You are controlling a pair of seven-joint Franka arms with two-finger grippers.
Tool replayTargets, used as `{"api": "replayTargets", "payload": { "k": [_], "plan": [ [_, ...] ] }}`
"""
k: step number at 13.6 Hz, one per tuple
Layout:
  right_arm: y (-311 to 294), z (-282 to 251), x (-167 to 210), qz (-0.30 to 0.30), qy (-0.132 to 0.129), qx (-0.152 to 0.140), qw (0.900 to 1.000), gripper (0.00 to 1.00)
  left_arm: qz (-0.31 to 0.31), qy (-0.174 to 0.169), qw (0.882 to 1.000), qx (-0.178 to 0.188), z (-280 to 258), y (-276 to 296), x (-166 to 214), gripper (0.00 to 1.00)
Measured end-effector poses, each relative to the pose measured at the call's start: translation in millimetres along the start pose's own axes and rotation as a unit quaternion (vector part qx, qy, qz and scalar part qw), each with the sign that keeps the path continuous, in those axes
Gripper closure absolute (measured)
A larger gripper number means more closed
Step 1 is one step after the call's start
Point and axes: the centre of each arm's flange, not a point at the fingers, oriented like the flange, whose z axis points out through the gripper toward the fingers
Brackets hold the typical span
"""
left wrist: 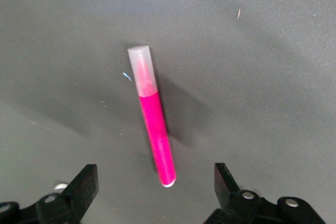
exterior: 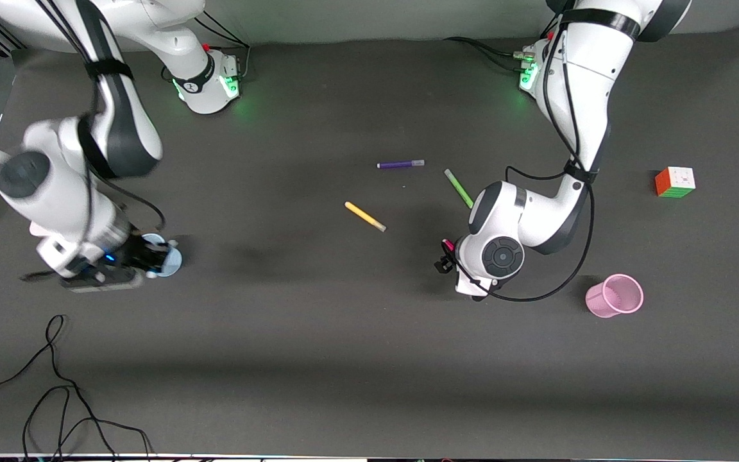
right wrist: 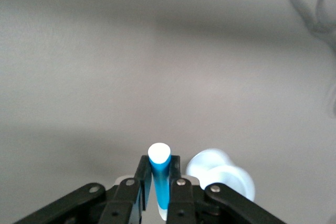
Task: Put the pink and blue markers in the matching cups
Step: 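Carry the blue marker to the blue cup while the left gripper descends, then lower the blue marker into the blue cup while the left gripper grasps pink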
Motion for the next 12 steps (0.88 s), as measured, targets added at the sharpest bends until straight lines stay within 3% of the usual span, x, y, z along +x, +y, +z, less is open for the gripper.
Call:
{"api": "replayTargets", "payload": {
  "k": [3, 6, 8, 9, 11, 12],
  "plan": [
    [41.1, 7.8, -49.8, -0.075, 0.099, -0.015, 0.992, 0.82, -0.015, -0.002, 1.000, -0.003, 13.9, 3.3, -6.6, 0.01],
    [33.1, 35.8, -79.8, -0.096, 0.150, -0.023, 0.984, 0.82, -0.019, -0.004, 1.000, 0.001, 29.1, 0.3, -11.1, 0.02],
    [24.4, 50.9, -91.8, -0.102, 0.168, -0.024, 0.980, 0.82, -0.019, -0.006, 1.000, 0.004, 36.2, -1.4, -14.6, 0.04],
    [21.9, 57.6, -97.5, -0.103, 0.174, -0.025, 0.979, 0.82, -0.019, -0.005, 1.000, 0.002, 35.2, -0.6, -14.7, 0.12],
    [20.3, 69.5, -108.9, -0.102, 0.173, -0.024, 0.979, 0.82, -0.020, -0.005, 1.000, 0.000, 34.1, -0.4, -14.2, 0.18],
    [22.4, 73.1, -113.3, -0.100, 0.169, -0.024, 0.980, 0.82, -0.021, -0.005, 1.000, -0.001, 32.9, 0.0, -13.7, 0.28]
  ]
}}
